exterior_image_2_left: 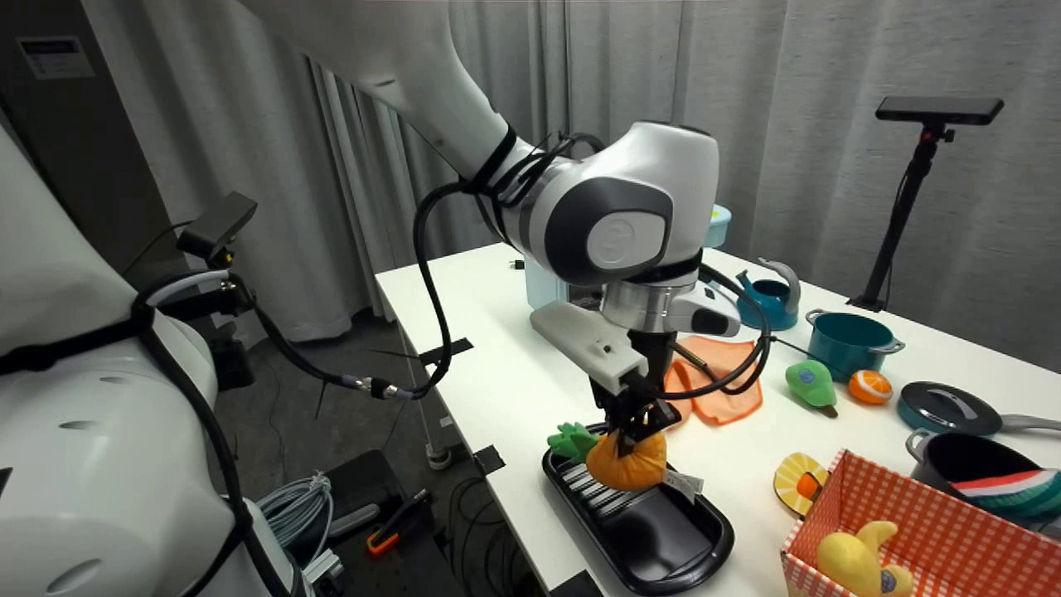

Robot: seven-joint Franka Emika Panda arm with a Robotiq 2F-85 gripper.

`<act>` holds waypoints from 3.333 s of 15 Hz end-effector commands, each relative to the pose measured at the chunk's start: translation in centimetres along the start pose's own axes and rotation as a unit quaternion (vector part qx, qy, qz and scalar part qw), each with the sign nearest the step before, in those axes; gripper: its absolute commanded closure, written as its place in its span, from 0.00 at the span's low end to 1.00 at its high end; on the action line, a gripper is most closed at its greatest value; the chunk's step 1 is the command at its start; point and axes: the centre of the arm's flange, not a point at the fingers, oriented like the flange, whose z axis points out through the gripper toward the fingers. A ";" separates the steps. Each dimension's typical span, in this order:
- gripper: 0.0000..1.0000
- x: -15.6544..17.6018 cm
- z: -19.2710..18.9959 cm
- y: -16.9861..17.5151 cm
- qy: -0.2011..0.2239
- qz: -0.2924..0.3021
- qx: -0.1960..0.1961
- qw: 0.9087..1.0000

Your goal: Take the pineapple plush toy from the black pot and put it on the oven tray

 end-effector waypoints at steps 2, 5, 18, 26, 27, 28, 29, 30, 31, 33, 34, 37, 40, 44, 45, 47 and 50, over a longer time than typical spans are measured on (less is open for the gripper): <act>0.97 0.0 0.5 -2.1 0.039 0.028 -0.011 0.999; 0.97 0.9 0.7 -2.7 0.050 0.041 -0.021 0.998; 0.00 5.7 -2.9 0.9 0.083 0.100 -0.035 0.991; 0.00 8.8 -6.7 4.2 0.118 0.140 -0.023 0.983; 0.00 9.1 -7.2 4.5 0.122 0.144 -0.021 0.982; 0.00 9.4 -7.5 4.7 0.125 0.148 -0.018 0.981; 0.00 9.6 -7.8 5.0 0.127 0.151 -0.016 0.980; 0.00 9.9 -8.1 5.2 0.129 0.154 -0.014 0.979; 0.00 10.1 -8.4 5.4 0.131 0.158 -0.012 0.979; 0.00 10.6 -8.9 6.1 0.133 0.168 -0.011 0.977; 0.00 9.5 -8.1 5.2 0.141 0.154 -0.016 0.978; 0.00 9.8 -8.4 5.6 0.141 0.159 -0.016 0.977; 0.00 9.9 -8.4 5.7 0.140 0.159 -0.016 0.977; 0.00 9.9 -8.4 5.7 0.139 0.159 -0.016 0.977; 0.00 9.9 -8.4 5.7 0.139 0.159 -0.016 0.977; 0.00 9.9 -8.4 5.7 0.139 0.159 -0.016 0.977; 0.00 9.9 -8.4 5.7 0.139 0.159 -0.016 0.977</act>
